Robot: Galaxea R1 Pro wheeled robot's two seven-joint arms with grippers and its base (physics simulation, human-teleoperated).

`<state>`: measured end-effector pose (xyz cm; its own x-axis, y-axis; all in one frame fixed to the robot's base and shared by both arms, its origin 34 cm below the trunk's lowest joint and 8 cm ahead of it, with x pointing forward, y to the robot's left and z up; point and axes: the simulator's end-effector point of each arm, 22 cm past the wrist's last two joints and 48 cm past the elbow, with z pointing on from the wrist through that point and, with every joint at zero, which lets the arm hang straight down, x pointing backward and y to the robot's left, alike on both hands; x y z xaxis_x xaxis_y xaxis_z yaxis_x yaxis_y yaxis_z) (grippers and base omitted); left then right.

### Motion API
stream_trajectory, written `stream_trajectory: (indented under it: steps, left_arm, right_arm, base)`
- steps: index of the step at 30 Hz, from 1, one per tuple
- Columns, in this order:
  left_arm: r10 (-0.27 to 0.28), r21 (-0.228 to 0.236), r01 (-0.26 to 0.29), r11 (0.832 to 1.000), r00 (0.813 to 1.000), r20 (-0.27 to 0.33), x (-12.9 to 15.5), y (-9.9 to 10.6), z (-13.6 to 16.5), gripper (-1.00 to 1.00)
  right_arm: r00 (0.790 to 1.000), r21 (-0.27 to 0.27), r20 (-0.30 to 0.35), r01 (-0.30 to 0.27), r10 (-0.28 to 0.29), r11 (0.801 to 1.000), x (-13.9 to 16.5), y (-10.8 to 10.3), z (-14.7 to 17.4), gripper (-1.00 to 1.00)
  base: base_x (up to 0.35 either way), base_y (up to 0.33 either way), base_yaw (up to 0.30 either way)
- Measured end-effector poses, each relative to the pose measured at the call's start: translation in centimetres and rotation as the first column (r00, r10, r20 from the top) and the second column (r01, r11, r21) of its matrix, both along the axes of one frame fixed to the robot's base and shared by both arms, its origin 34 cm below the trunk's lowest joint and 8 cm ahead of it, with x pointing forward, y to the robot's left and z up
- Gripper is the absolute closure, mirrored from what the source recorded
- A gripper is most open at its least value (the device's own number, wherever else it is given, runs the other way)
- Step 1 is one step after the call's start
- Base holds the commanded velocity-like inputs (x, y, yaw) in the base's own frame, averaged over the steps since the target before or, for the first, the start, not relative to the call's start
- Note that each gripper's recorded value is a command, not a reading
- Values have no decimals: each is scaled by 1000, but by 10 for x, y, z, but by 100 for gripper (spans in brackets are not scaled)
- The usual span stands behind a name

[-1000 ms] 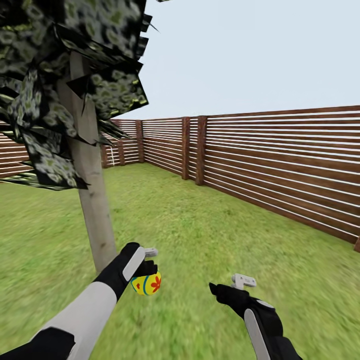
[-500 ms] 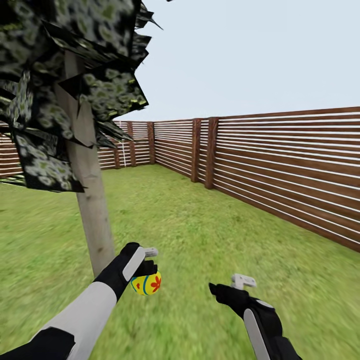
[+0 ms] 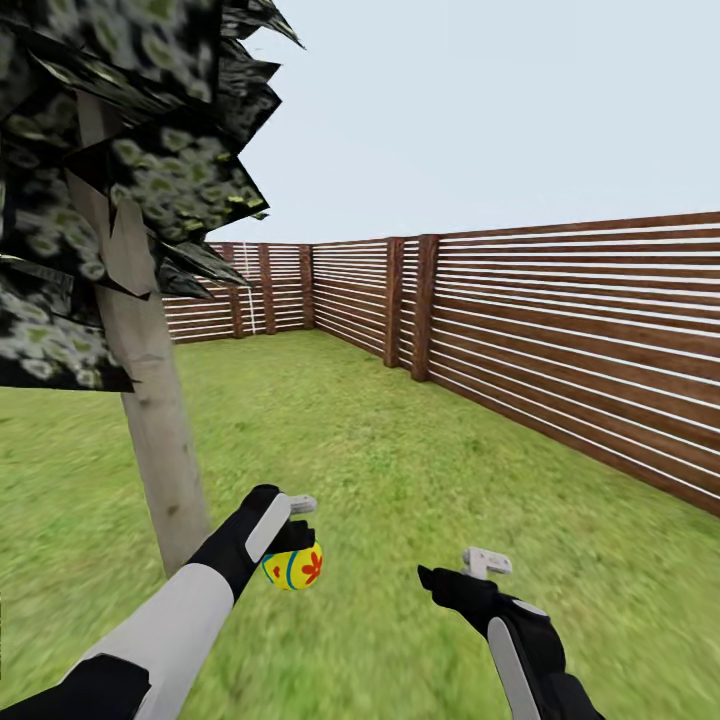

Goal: Take the three Easter eggs out of the wicker basket on the lawn in the garden, then place them on the lawn next to a single tree (choose any tree) so that all three eggs are next to the same tree and none are left in the basket.

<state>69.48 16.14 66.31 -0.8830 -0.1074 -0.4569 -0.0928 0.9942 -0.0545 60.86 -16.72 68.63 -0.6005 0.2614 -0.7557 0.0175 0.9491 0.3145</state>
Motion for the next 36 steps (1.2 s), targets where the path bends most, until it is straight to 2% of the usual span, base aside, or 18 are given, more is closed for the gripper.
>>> stream_trajectory:
  steps: [23, 36]
  left_arm:
    - [2, -1, -2, 1000, 1000, 0, 0, 1, 0, 100]
    - [18, -10, -18, 1000, 1000, 16, 3, 2, -1, 100]
  right_arm:
    - [1000, -1, 0, -1, 1, 1000, 0, 1, 0, -100]
    - [1000, 0, 0, 2, -2, 1000, 0, -1, 0, -100]
  base:
    - [118, -262, 286]
    - [48, -31, 289]
